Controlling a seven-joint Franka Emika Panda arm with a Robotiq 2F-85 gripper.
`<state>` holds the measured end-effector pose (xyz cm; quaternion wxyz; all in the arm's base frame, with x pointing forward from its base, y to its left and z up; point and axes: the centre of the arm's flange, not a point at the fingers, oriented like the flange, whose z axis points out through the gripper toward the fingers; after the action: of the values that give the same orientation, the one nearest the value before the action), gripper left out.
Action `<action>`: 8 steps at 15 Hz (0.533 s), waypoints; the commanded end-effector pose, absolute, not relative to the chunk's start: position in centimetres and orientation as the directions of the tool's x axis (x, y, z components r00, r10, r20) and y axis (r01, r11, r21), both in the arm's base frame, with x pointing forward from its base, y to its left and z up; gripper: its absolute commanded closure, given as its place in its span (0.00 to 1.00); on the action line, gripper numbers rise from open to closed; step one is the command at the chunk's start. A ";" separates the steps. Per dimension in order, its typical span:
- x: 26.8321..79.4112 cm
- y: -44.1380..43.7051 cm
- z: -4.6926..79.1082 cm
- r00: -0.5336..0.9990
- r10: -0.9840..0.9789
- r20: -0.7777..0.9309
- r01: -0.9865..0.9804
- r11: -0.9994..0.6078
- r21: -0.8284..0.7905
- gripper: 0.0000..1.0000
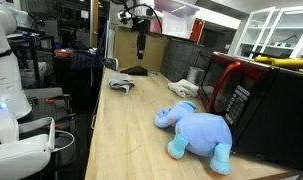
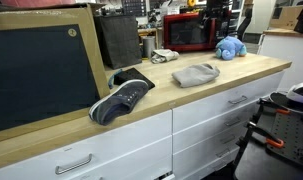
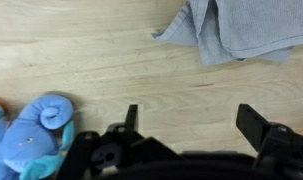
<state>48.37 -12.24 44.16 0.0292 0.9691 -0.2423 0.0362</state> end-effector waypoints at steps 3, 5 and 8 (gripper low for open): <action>48.6 -11.9 48.4 0.793 -0.601 -0.102 -0.581 -0.796 0.168 0.00; 47.9 -11.6 49.6 0.773 -0.613 -0.162 -0.589 -0.789 0.177 0.00; 47.3 -11.6 51.7 0.756 -0.615 -0.225 -0.602 -0.788 0.129 0.00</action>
<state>46.95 -11.73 49.10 0.0519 0.9429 -0.3112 -0.1070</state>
